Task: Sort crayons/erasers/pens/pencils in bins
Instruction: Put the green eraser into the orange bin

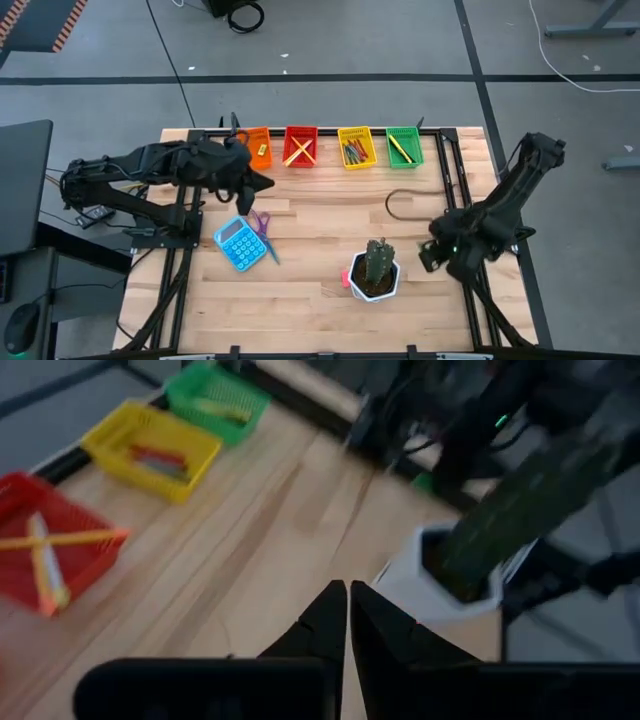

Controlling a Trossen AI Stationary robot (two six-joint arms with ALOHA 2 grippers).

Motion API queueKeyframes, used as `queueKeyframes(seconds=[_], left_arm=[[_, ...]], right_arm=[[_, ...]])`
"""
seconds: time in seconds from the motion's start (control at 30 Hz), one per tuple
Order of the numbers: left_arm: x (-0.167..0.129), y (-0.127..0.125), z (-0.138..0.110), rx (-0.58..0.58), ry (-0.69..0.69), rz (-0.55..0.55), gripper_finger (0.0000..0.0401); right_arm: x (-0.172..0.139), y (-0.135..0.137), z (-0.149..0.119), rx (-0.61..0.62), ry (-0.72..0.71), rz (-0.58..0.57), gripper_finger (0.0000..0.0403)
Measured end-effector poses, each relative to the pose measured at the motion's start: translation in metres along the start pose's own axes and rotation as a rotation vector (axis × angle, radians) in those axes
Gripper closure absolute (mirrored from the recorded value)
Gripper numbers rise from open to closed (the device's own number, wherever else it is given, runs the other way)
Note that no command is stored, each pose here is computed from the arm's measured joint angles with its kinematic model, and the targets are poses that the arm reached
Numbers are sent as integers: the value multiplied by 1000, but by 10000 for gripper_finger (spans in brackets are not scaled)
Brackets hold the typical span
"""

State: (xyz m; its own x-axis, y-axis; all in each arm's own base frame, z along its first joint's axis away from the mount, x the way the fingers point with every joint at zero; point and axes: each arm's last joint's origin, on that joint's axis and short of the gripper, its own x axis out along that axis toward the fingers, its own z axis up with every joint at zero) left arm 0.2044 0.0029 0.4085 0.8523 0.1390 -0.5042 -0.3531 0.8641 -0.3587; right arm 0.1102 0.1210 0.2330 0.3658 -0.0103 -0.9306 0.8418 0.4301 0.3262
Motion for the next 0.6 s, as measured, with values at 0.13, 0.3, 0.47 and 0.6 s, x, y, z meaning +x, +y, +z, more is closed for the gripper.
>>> queueKeyframes(seconds=[0.13, 0.3, 0.47, 0.6], left_arm=[[5, 3, 10, -108, -73, -7, 380], [11, 17, 20, -153, -103, 31, 350], [25, 43, 30, -215, -58, 27, 277], [49, 72, 41, -261, 33, -70, 222]], right_arm=[[-15, -4, 26, 24, -150, 133, 385], [-25, -7, 54, 31, -349, 203, 385], [-26, 5, 78, 6, -482, 243, 386], [-28, 23, 103, 9, -594, 317, 386]])
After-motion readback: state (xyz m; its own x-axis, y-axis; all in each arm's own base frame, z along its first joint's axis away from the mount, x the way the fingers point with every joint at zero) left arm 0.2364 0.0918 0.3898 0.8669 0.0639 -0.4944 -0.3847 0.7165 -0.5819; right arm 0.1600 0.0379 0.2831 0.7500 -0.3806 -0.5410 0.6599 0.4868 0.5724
